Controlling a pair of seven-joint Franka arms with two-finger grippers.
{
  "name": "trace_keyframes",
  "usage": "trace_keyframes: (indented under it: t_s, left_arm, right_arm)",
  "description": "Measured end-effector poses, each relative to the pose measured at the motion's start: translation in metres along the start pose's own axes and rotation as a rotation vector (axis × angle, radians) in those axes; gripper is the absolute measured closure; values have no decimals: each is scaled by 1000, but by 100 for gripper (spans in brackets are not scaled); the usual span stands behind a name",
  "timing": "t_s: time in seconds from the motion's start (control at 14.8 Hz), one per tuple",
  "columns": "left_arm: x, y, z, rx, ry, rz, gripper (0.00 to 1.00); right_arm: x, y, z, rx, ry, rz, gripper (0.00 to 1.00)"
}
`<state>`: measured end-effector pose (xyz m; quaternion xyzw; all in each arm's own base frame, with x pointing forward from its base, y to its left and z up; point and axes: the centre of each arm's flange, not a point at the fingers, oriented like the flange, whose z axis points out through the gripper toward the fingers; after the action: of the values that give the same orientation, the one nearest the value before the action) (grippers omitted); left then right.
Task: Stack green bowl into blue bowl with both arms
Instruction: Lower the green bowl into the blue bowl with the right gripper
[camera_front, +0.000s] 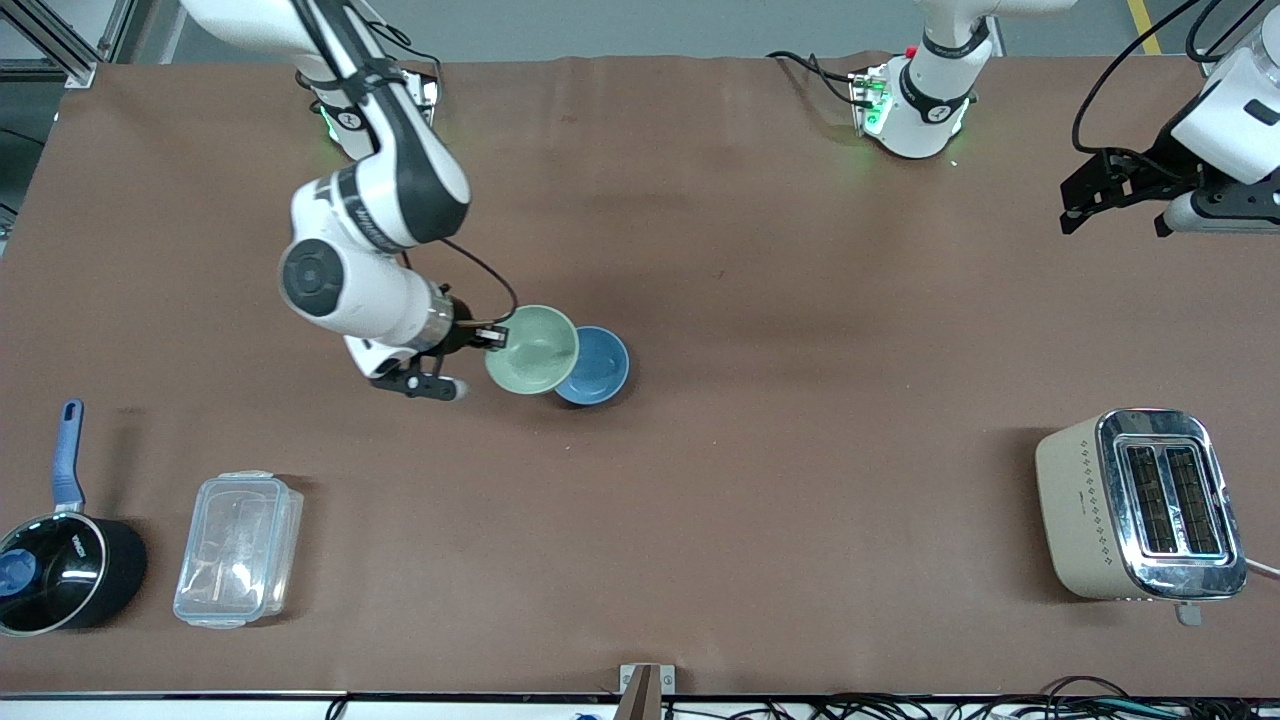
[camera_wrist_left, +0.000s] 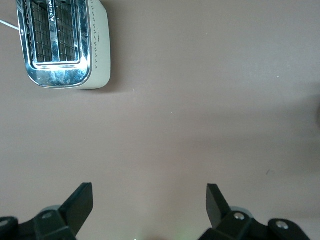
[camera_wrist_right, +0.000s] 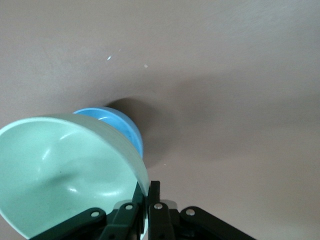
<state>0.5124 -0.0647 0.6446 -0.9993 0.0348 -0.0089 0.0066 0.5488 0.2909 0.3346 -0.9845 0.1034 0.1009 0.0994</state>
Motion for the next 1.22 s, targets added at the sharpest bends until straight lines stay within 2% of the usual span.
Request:
trace_keyframes:
  t_s: [0.41, 0.68, 1.22]
  left_arm:
    - [0, -1, 0, 0, 0, -2, 0]
    - [0, 1, 0, 0, -1, 2, 0]
    - [0, 2, 0, 0, -1, 4, 0]
  right_arm:
    - [-4, -18, 56, 5, -26, 13, 96]
    - [-9, -29, 78, 4, -20, 4, 96]
    - [-8, -24, 93, -10, -21, 11, 96]
